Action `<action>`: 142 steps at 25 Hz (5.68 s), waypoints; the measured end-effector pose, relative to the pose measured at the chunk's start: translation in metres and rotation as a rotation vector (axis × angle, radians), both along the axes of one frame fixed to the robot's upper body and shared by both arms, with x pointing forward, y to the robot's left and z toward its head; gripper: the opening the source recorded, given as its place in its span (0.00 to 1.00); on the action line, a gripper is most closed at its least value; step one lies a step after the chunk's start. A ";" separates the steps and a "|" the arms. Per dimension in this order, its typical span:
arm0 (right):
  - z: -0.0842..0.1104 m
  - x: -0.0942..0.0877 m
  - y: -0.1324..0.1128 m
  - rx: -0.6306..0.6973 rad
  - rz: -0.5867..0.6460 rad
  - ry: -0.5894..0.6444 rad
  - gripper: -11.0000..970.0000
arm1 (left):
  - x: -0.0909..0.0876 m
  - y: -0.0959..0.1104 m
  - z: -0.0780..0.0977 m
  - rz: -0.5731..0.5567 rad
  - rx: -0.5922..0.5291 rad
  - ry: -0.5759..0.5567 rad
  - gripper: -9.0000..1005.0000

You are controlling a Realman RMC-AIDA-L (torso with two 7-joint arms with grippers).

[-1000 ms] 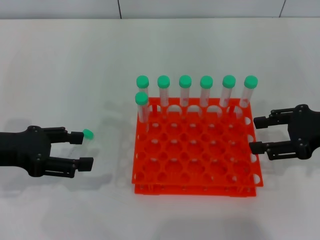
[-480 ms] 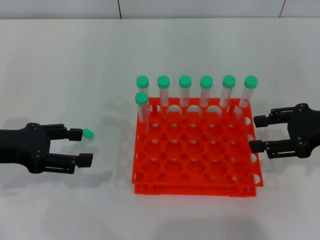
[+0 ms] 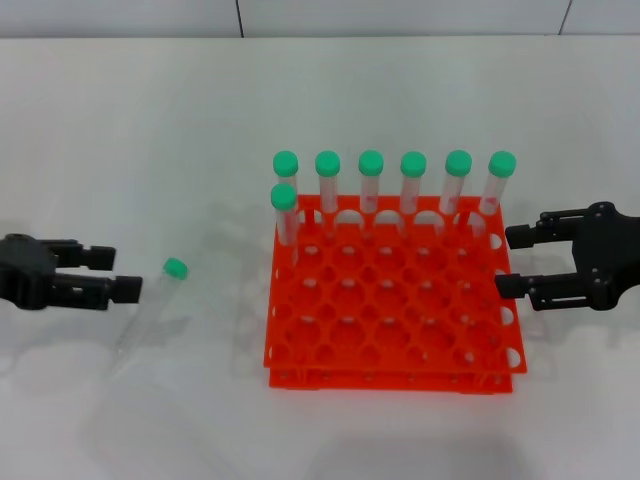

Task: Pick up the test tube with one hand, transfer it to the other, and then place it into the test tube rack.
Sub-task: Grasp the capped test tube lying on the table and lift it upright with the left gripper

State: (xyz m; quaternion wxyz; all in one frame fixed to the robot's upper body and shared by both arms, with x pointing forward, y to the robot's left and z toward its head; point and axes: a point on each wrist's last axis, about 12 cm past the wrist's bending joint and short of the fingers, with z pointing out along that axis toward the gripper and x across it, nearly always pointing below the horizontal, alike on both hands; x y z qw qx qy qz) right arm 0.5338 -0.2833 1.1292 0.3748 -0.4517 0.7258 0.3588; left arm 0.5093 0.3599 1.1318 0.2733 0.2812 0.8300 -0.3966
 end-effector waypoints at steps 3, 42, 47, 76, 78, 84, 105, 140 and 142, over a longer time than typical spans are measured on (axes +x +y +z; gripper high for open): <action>-0.001 0.001 0.001 0.003 -0.010 -0.004 0.69 | 0.008 0.004 0.002 0.069 0.063 0.102 0.88; 0.000 0.002 0.003 0.026 -0.024 -0.013 0.69 | 0.052 -0.047 -0.009 0.001 0.457 0.377 0.87; 0.000 0.001 0.003 0.026 -0.025 -0.012 0.69 | 0.052 -0.050 -0.010 -0.009 0.458 0.377 0.85; 0.000 0.004 0.003 0.024 -0.035 -0.019 0.69 | 0.053 -0.059 -0.017 -0.061 0.500 0.385 0.62; 0.000 0.004 0.003 0.024 -0.035 -0.019 0.69 | 0.053 -0.059 -0.018 -0.061 0.503 0.382 0.62; 0.000 0.004 0.003 0.024 -0.036 -0.019 0.69 | 0.053 -0.059 -0.018 -0.058 0.505 0.378 0.55; -0.001 0.002 0.001 0.023 -0.040 -0.015 0.69 | 0.056 -0.060 -0.017 -0.056 0.541 0.389 0.37; -0.002 0.003 0.000 0.019 -0.052 -0.021 0.69 | 0.064 -0.066 -0.020 -0.054 0.566 0.374 0.21; -0.002 0.003 0.000 0.019 -0.052 -0.022 0.69 | 0.063 -0.066 -0.021 -0.055 0.568 0.376 0.21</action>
